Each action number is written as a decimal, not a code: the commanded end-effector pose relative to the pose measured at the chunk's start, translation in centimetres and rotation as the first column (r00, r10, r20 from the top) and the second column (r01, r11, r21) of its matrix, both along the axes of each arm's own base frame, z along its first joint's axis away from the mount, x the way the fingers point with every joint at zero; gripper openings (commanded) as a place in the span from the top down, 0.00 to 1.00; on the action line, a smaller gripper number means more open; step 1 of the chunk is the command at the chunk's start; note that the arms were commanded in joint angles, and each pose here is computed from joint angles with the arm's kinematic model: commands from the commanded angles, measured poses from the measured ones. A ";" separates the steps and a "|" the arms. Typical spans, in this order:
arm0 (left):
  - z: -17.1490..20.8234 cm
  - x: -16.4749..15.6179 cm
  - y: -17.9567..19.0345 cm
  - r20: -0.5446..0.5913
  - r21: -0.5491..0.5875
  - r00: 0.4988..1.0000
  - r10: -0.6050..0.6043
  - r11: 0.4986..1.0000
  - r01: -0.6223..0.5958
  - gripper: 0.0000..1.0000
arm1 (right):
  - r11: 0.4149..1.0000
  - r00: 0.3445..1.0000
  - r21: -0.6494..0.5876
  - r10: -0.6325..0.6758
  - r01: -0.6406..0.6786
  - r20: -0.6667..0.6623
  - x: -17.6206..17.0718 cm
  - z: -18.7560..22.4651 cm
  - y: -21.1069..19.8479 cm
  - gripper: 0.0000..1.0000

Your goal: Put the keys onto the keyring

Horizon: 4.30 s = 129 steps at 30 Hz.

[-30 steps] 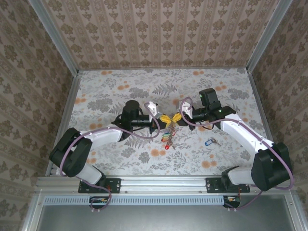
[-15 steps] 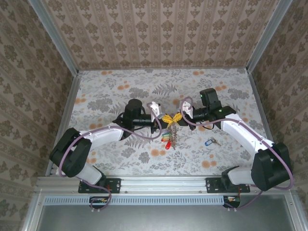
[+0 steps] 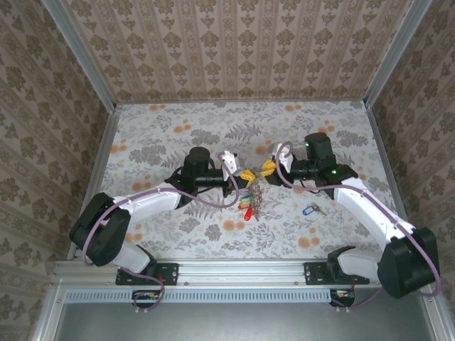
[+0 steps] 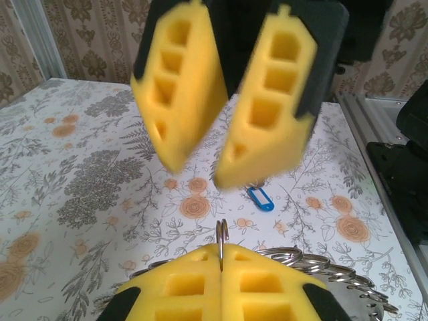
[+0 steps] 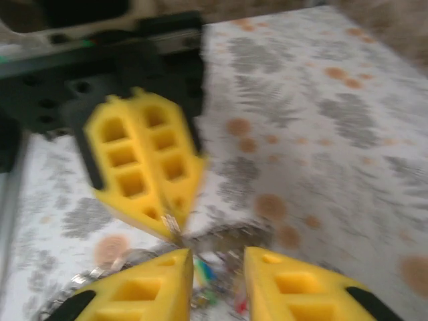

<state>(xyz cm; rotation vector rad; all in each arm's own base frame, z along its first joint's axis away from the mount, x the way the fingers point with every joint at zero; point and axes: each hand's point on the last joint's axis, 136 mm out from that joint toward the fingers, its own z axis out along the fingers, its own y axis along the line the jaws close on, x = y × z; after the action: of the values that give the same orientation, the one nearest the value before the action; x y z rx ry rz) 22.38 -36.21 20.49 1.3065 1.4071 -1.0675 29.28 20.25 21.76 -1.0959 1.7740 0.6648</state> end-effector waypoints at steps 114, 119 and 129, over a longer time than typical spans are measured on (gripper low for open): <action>2.6 0.5 1.4 0.029 -0.023 0.996 0.081 0.996 -0.080 1.00 | 0.890 0.706 -0.115 -0.423 0.441 -0.568 -1.1 -5.9 -3.7 1.00; 2.7 0.3 1.4 0.029 -0.027 0.997 0.072 0.997 -0.071 1.00 | 0.967 0.944 0.111 -0.195 0.231 -0.268 -2.7 -1.7 -1.2 1.00; 2.2 -0.9 0.5 0.019 -0.022 1.000 -0.005 1.000 0.006 1.00 | 0.991 0.996 0.099 0.089 -0.091 0.028 -6.5 1.1 0.3 1.00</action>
<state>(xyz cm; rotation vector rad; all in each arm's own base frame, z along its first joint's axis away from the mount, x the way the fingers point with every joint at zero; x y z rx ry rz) 22.33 -35.14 21.04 1.2816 1.4483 -1.0242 23.81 19.27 20.79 -0.9655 1.8369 0.7626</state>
